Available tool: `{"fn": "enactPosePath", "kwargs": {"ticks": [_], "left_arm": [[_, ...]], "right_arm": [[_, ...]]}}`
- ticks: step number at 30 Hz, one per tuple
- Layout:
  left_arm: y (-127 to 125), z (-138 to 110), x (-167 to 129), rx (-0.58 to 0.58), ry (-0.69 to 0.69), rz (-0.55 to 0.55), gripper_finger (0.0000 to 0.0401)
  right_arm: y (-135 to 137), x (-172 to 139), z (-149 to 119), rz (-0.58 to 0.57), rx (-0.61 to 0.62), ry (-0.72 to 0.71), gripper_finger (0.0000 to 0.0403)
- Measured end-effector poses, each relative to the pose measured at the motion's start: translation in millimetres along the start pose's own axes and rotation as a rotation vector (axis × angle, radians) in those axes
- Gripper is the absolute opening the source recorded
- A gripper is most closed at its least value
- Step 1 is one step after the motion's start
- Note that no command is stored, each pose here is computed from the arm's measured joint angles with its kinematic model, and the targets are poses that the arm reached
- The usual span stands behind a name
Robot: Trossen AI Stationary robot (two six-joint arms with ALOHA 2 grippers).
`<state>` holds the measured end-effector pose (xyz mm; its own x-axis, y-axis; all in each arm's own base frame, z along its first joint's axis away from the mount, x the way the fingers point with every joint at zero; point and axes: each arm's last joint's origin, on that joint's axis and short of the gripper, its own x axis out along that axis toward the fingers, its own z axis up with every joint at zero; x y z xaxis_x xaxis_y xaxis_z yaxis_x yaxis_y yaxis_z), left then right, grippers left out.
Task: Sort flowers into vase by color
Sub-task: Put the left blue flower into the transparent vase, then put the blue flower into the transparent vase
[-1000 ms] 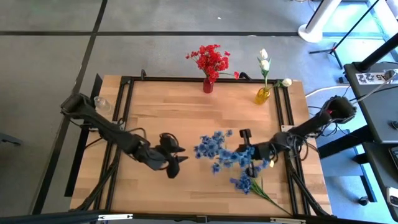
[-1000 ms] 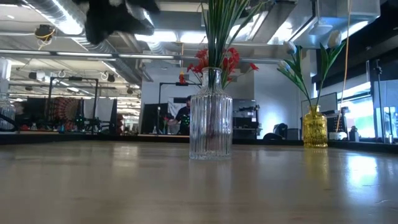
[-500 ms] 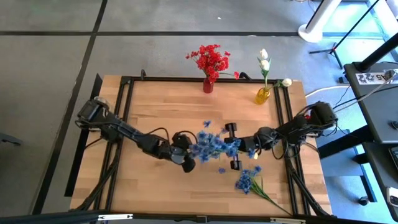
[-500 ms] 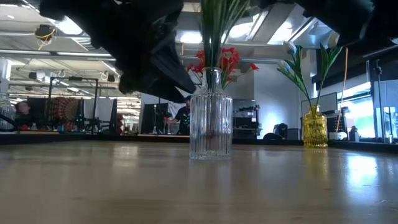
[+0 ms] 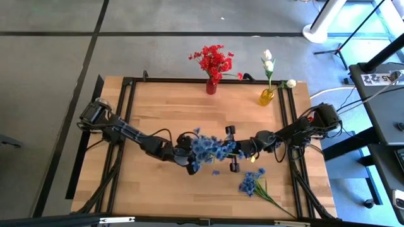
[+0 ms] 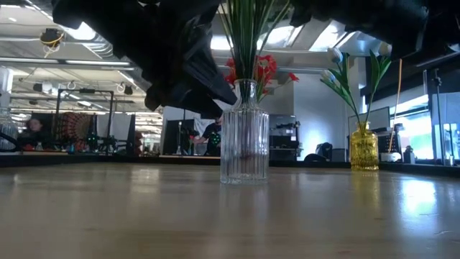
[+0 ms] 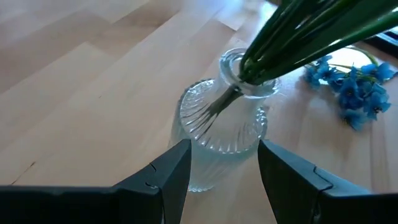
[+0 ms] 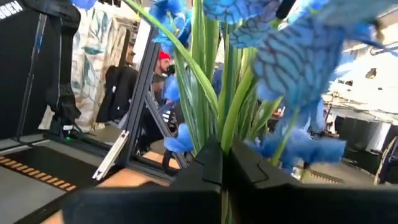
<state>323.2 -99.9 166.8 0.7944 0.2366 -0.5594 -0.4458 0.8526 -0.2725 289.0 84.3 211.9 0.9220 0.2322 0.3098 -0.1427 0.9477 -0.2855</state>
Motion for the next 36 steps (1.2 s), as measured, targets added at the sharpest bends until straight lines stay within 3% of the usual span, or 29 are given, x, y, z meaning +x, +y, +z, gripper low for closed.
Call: {"fn": "enactPosePath", "kwargs": {"ticks": [6, 11, 21, 25, 29, 34, 36], "left_arm": [[-5, 6, -12, -0.007, -0.018, -0.033, 0.0181], [-6, 18, -28, -0.021, -0.054, -0.04, 0.0181], [-4, 25, -35, -0.008, -0.073, -0.043, 0.0181], [-4, 25, -35, -0.007, -0.076, -0.04, 0.0181], [-6, 21, -37, 0.011, -0.057, -0.036, 0.0181], [-8, 20, -52, 0.026, -0.042, -0.042, 0.0181], [-7, 20, -63, 0.018, -0.03, -0.027, 0.0181]], "right_arm": [[2, -5, -12, -0.026, -0.002, 0.114, 0.0001], [1, -18, -25, -0.149, 0.073, 0.229, 0.0004], [2, -28, -48, -0.331, 0.159, 0.496, 0.0052], [2, -25, -47, -0.325, 0.148, 0.552, 0.0109], [-2, -16, -32, -0.31, 0.143, 0.635, 0.019], [-10, -10, -2, -0.234, 0.2, 0.831, 0.028], [-12, -10, 13, -0.178, 0.287, 0.927, 0.0306]]}}
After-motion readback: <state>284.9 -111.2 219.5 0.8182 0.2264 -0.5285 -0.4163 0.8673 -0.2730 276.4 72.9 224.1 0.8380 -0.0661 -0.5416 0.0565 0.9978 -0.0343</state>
